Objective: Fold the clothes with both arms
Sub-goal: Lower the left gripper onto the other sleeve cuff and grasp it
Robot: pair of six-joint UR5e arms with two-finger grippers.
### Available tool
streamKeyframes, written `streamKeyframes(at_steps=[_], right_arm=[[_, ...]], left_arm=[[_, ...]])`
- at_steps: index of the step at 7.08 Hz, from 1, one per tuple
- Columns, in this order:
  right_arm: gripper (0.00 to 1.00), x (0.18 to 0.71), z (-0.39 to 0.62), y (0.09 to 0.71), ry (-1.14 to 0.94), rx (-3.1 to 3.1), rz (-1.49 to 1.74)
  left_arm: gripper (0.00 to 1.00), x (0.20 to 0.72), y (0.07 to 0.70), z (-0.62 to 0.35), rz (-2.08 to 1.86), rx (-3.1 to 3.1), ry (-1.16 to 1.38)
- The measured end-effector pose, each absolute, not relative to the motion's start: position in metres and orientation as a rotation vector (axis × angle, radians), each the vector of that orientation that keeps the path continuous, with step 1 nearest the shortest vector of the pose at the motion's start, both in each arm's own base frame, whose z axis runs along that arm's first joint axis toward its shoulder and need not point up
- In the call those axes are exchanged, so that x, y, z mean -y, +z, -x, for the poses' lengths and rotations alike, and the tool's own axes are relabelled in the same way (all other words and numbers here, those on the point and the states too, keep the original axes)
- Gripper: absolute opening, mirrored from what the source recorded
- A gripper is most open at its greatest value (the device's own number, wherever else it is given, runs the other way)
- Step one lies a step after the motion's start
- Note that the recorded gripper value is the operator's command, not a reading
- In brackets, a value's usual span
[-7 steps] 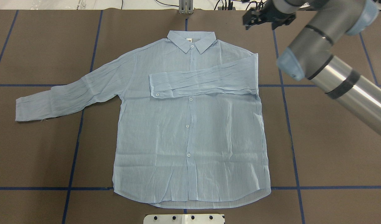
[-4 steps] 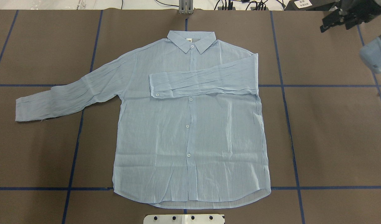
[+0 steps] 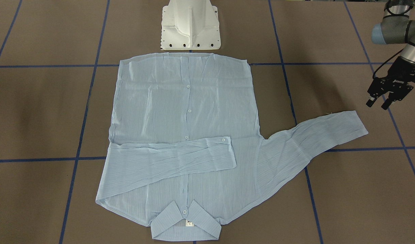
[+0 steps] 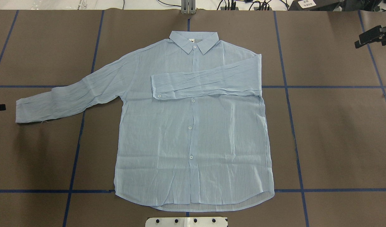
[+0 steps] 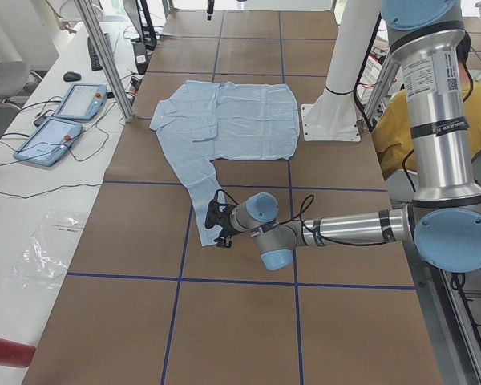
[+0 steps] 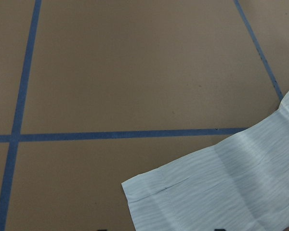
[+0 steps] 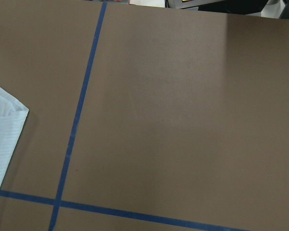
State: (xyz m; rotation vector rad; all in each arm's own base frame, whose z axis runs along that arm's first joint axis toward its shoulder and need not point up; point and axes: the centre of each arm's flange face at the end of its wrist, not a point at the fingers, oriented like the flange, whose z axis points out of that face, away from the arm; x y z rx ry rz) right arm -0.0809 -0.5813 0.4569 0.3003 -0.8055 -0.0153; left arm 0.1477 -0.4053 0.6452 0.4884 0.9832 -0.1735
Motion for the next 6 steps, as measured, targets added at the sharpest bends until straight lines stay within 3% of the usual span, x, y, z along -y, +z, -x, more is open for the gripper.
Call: streamKeyframes(at_steps=[6], right_arm=[[1.00,0.572,0.078,0.468,-0.012,0.802,-0.295]], left_arm=[[0.71,0.407,0.655,-0.209,-0.439,-0.992,-0.120]])
